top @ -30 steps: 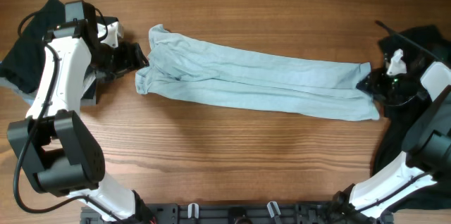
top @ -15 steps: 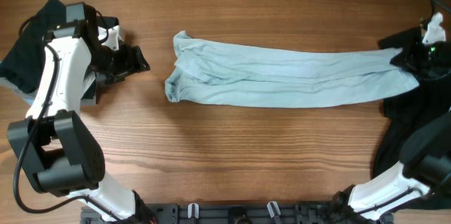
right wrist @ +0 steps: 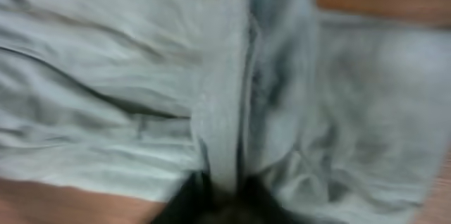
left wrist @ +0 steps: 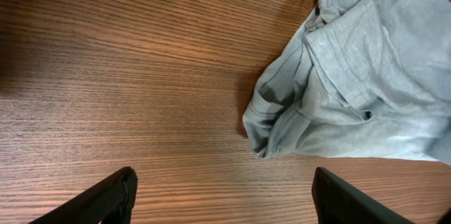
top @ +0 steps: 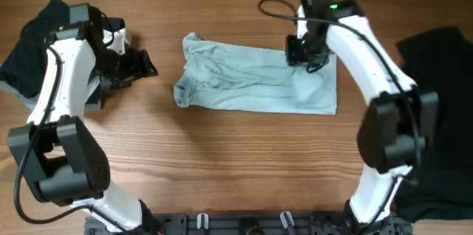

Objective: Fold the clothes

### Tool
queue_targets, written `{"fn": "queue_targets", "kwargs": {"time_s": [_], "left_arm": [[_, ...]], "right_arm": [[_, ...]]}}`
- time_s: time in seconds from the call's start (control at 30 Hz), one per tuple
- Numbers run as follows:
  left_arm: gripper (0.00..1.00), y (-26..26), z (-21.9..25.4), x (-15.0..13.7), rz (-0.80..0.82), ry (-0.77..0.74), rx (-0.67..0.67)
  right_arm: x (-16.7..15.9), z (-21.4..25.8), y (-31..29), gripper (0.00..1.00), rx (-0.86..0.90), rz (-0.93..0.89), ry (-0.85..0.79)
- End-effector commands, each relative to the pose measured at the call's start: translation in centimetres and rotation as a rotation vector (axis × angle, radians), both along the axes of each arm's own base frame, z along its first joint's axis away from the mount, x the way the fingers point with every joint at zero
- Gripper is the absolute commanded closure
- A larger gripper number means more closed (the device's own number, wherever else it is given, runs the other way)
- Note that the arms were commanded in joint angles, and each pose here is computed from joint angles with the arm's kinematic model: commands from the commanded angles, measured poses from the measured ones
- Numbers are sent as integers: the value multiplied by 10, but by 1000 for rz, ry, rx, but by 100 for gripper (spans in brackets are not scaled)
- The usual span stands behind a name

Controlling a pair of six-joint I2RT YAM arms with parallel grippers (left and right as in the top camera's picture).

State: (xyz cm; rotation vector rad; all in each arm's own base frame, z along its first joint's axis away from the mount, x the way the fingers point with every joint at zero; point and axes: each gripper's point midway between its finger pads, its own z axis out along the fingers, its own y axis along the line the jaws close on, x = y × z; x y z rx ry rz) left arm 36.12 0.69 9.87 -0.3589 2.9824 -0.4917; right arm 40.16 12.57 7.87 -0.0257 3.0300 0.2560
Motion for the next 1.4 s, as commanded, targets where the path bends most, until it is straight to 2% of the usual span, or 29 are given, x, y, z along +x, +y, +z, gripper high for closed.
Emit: {"fn": "queue_targets", "kwargs": {"time_s": [0.0,0.07,0.13,0.17,0.27,0.33,0.37,0.4,0.43,0.47,0.5,0.57,0.6,0.63,0.67,0.73,0.8,0.9,0.93,0.97,1.0,1.03,1.1,1.13,1.17,1.2,1.3,1.33,1.37], "left_arm": [[19,1,12,4,-2,-38,-8],[18,1,12,4,-2,-38,-8],[18,1,12,4,-2,-37,-8],[18,1,12,4,-2,-37,-8],[18,1,12,4,-2,-37,-8],[18,1,12,4,-2,-37,-8],[19,1,12,4,-2,-37,-8],[18,1,12,4,-2,-37,-9],[18,0,12,4,-2,-38,-13],[18,-1,13,5,-3,-40,-19],[18,-4,14,5,-5,-45,-38],[17,-12,17,7,-10,-57,-87],[8,-19,21,9,-15,-69,-135],[0,-24,24,10,-19,-78,-167],[0,-24,24,10,-18,-78,-168],[0,-24,24,10,-18,-76,-167],[0,-24,24,10,-19,-77,-167],[0,-24,24,10,-19,-79,-167],[0,-24,24,11,-19,-82,-166],[0,-24,24,11,-19,-85,-165],[0,-24,24,12,-19,-85,-165],[0,-24,24,12,-19,-86,-165],[0,-23,24,13,-20,-91,-164],[0,-23,24,13,-20,-93,-164],[0,-23,24,13,-20,-94,-164],[0,-23,24,13,-20,-94,-164],[0,-23,24,13,-20,-92,-164],[0,-24,24,13,-21,-93,-164],[0,-24,24,13,-22,-92,-164]], "right_arm": [[-1,0,0,50,-27,13,-10],[2,11,-10,42,-35,-11,-38],[1,14,-20,39,-36,-37,-29],[-1,11,-28,46,-42,-53,-10],[-1,-19,-60,88,-116,-170,15],[-25,-54,-71,91,-95,-224,96],[-38,-64,-65,95,-47,-219,142],[-57,-72,-23,95,174,-90,192],[-61,-69,5,95,303,-11,184],[-62,-62,30,92,419,71,157],[-61,-40,76,89,622,253,72],[-59,-15,116,88,760,387,-9],[-53,-11,123,85,709,415,-42],[-41,-20,105,84,545,342,-53],[-34,-28,82,80,403,253,-49],[-31,-36,26,80,143,142,-41],[-44,-41,-23,81,42,31,50],[-53,-46,-44,78,109,-89,116],[-58,-49,-45,54,159,-117,142],[-65,-51,-42,37,192,-123,166],[-72,-57,-41,33,196,-145,191],[-78,-63,-40,38,201,-172,210],[-80,-73,-32,56,254,-191,205],[-77,-74,-27,61,287,-189,190],[-73,-74,-27,74,293,-170,165],[-65,-75,-32,93,265,-163,130],[-21,-64,-129,96,-115,-329,-35],[-5,-53,-151,94,-170,-358,-93],[8,-42,-164,73,-192,-331,-143]]}}
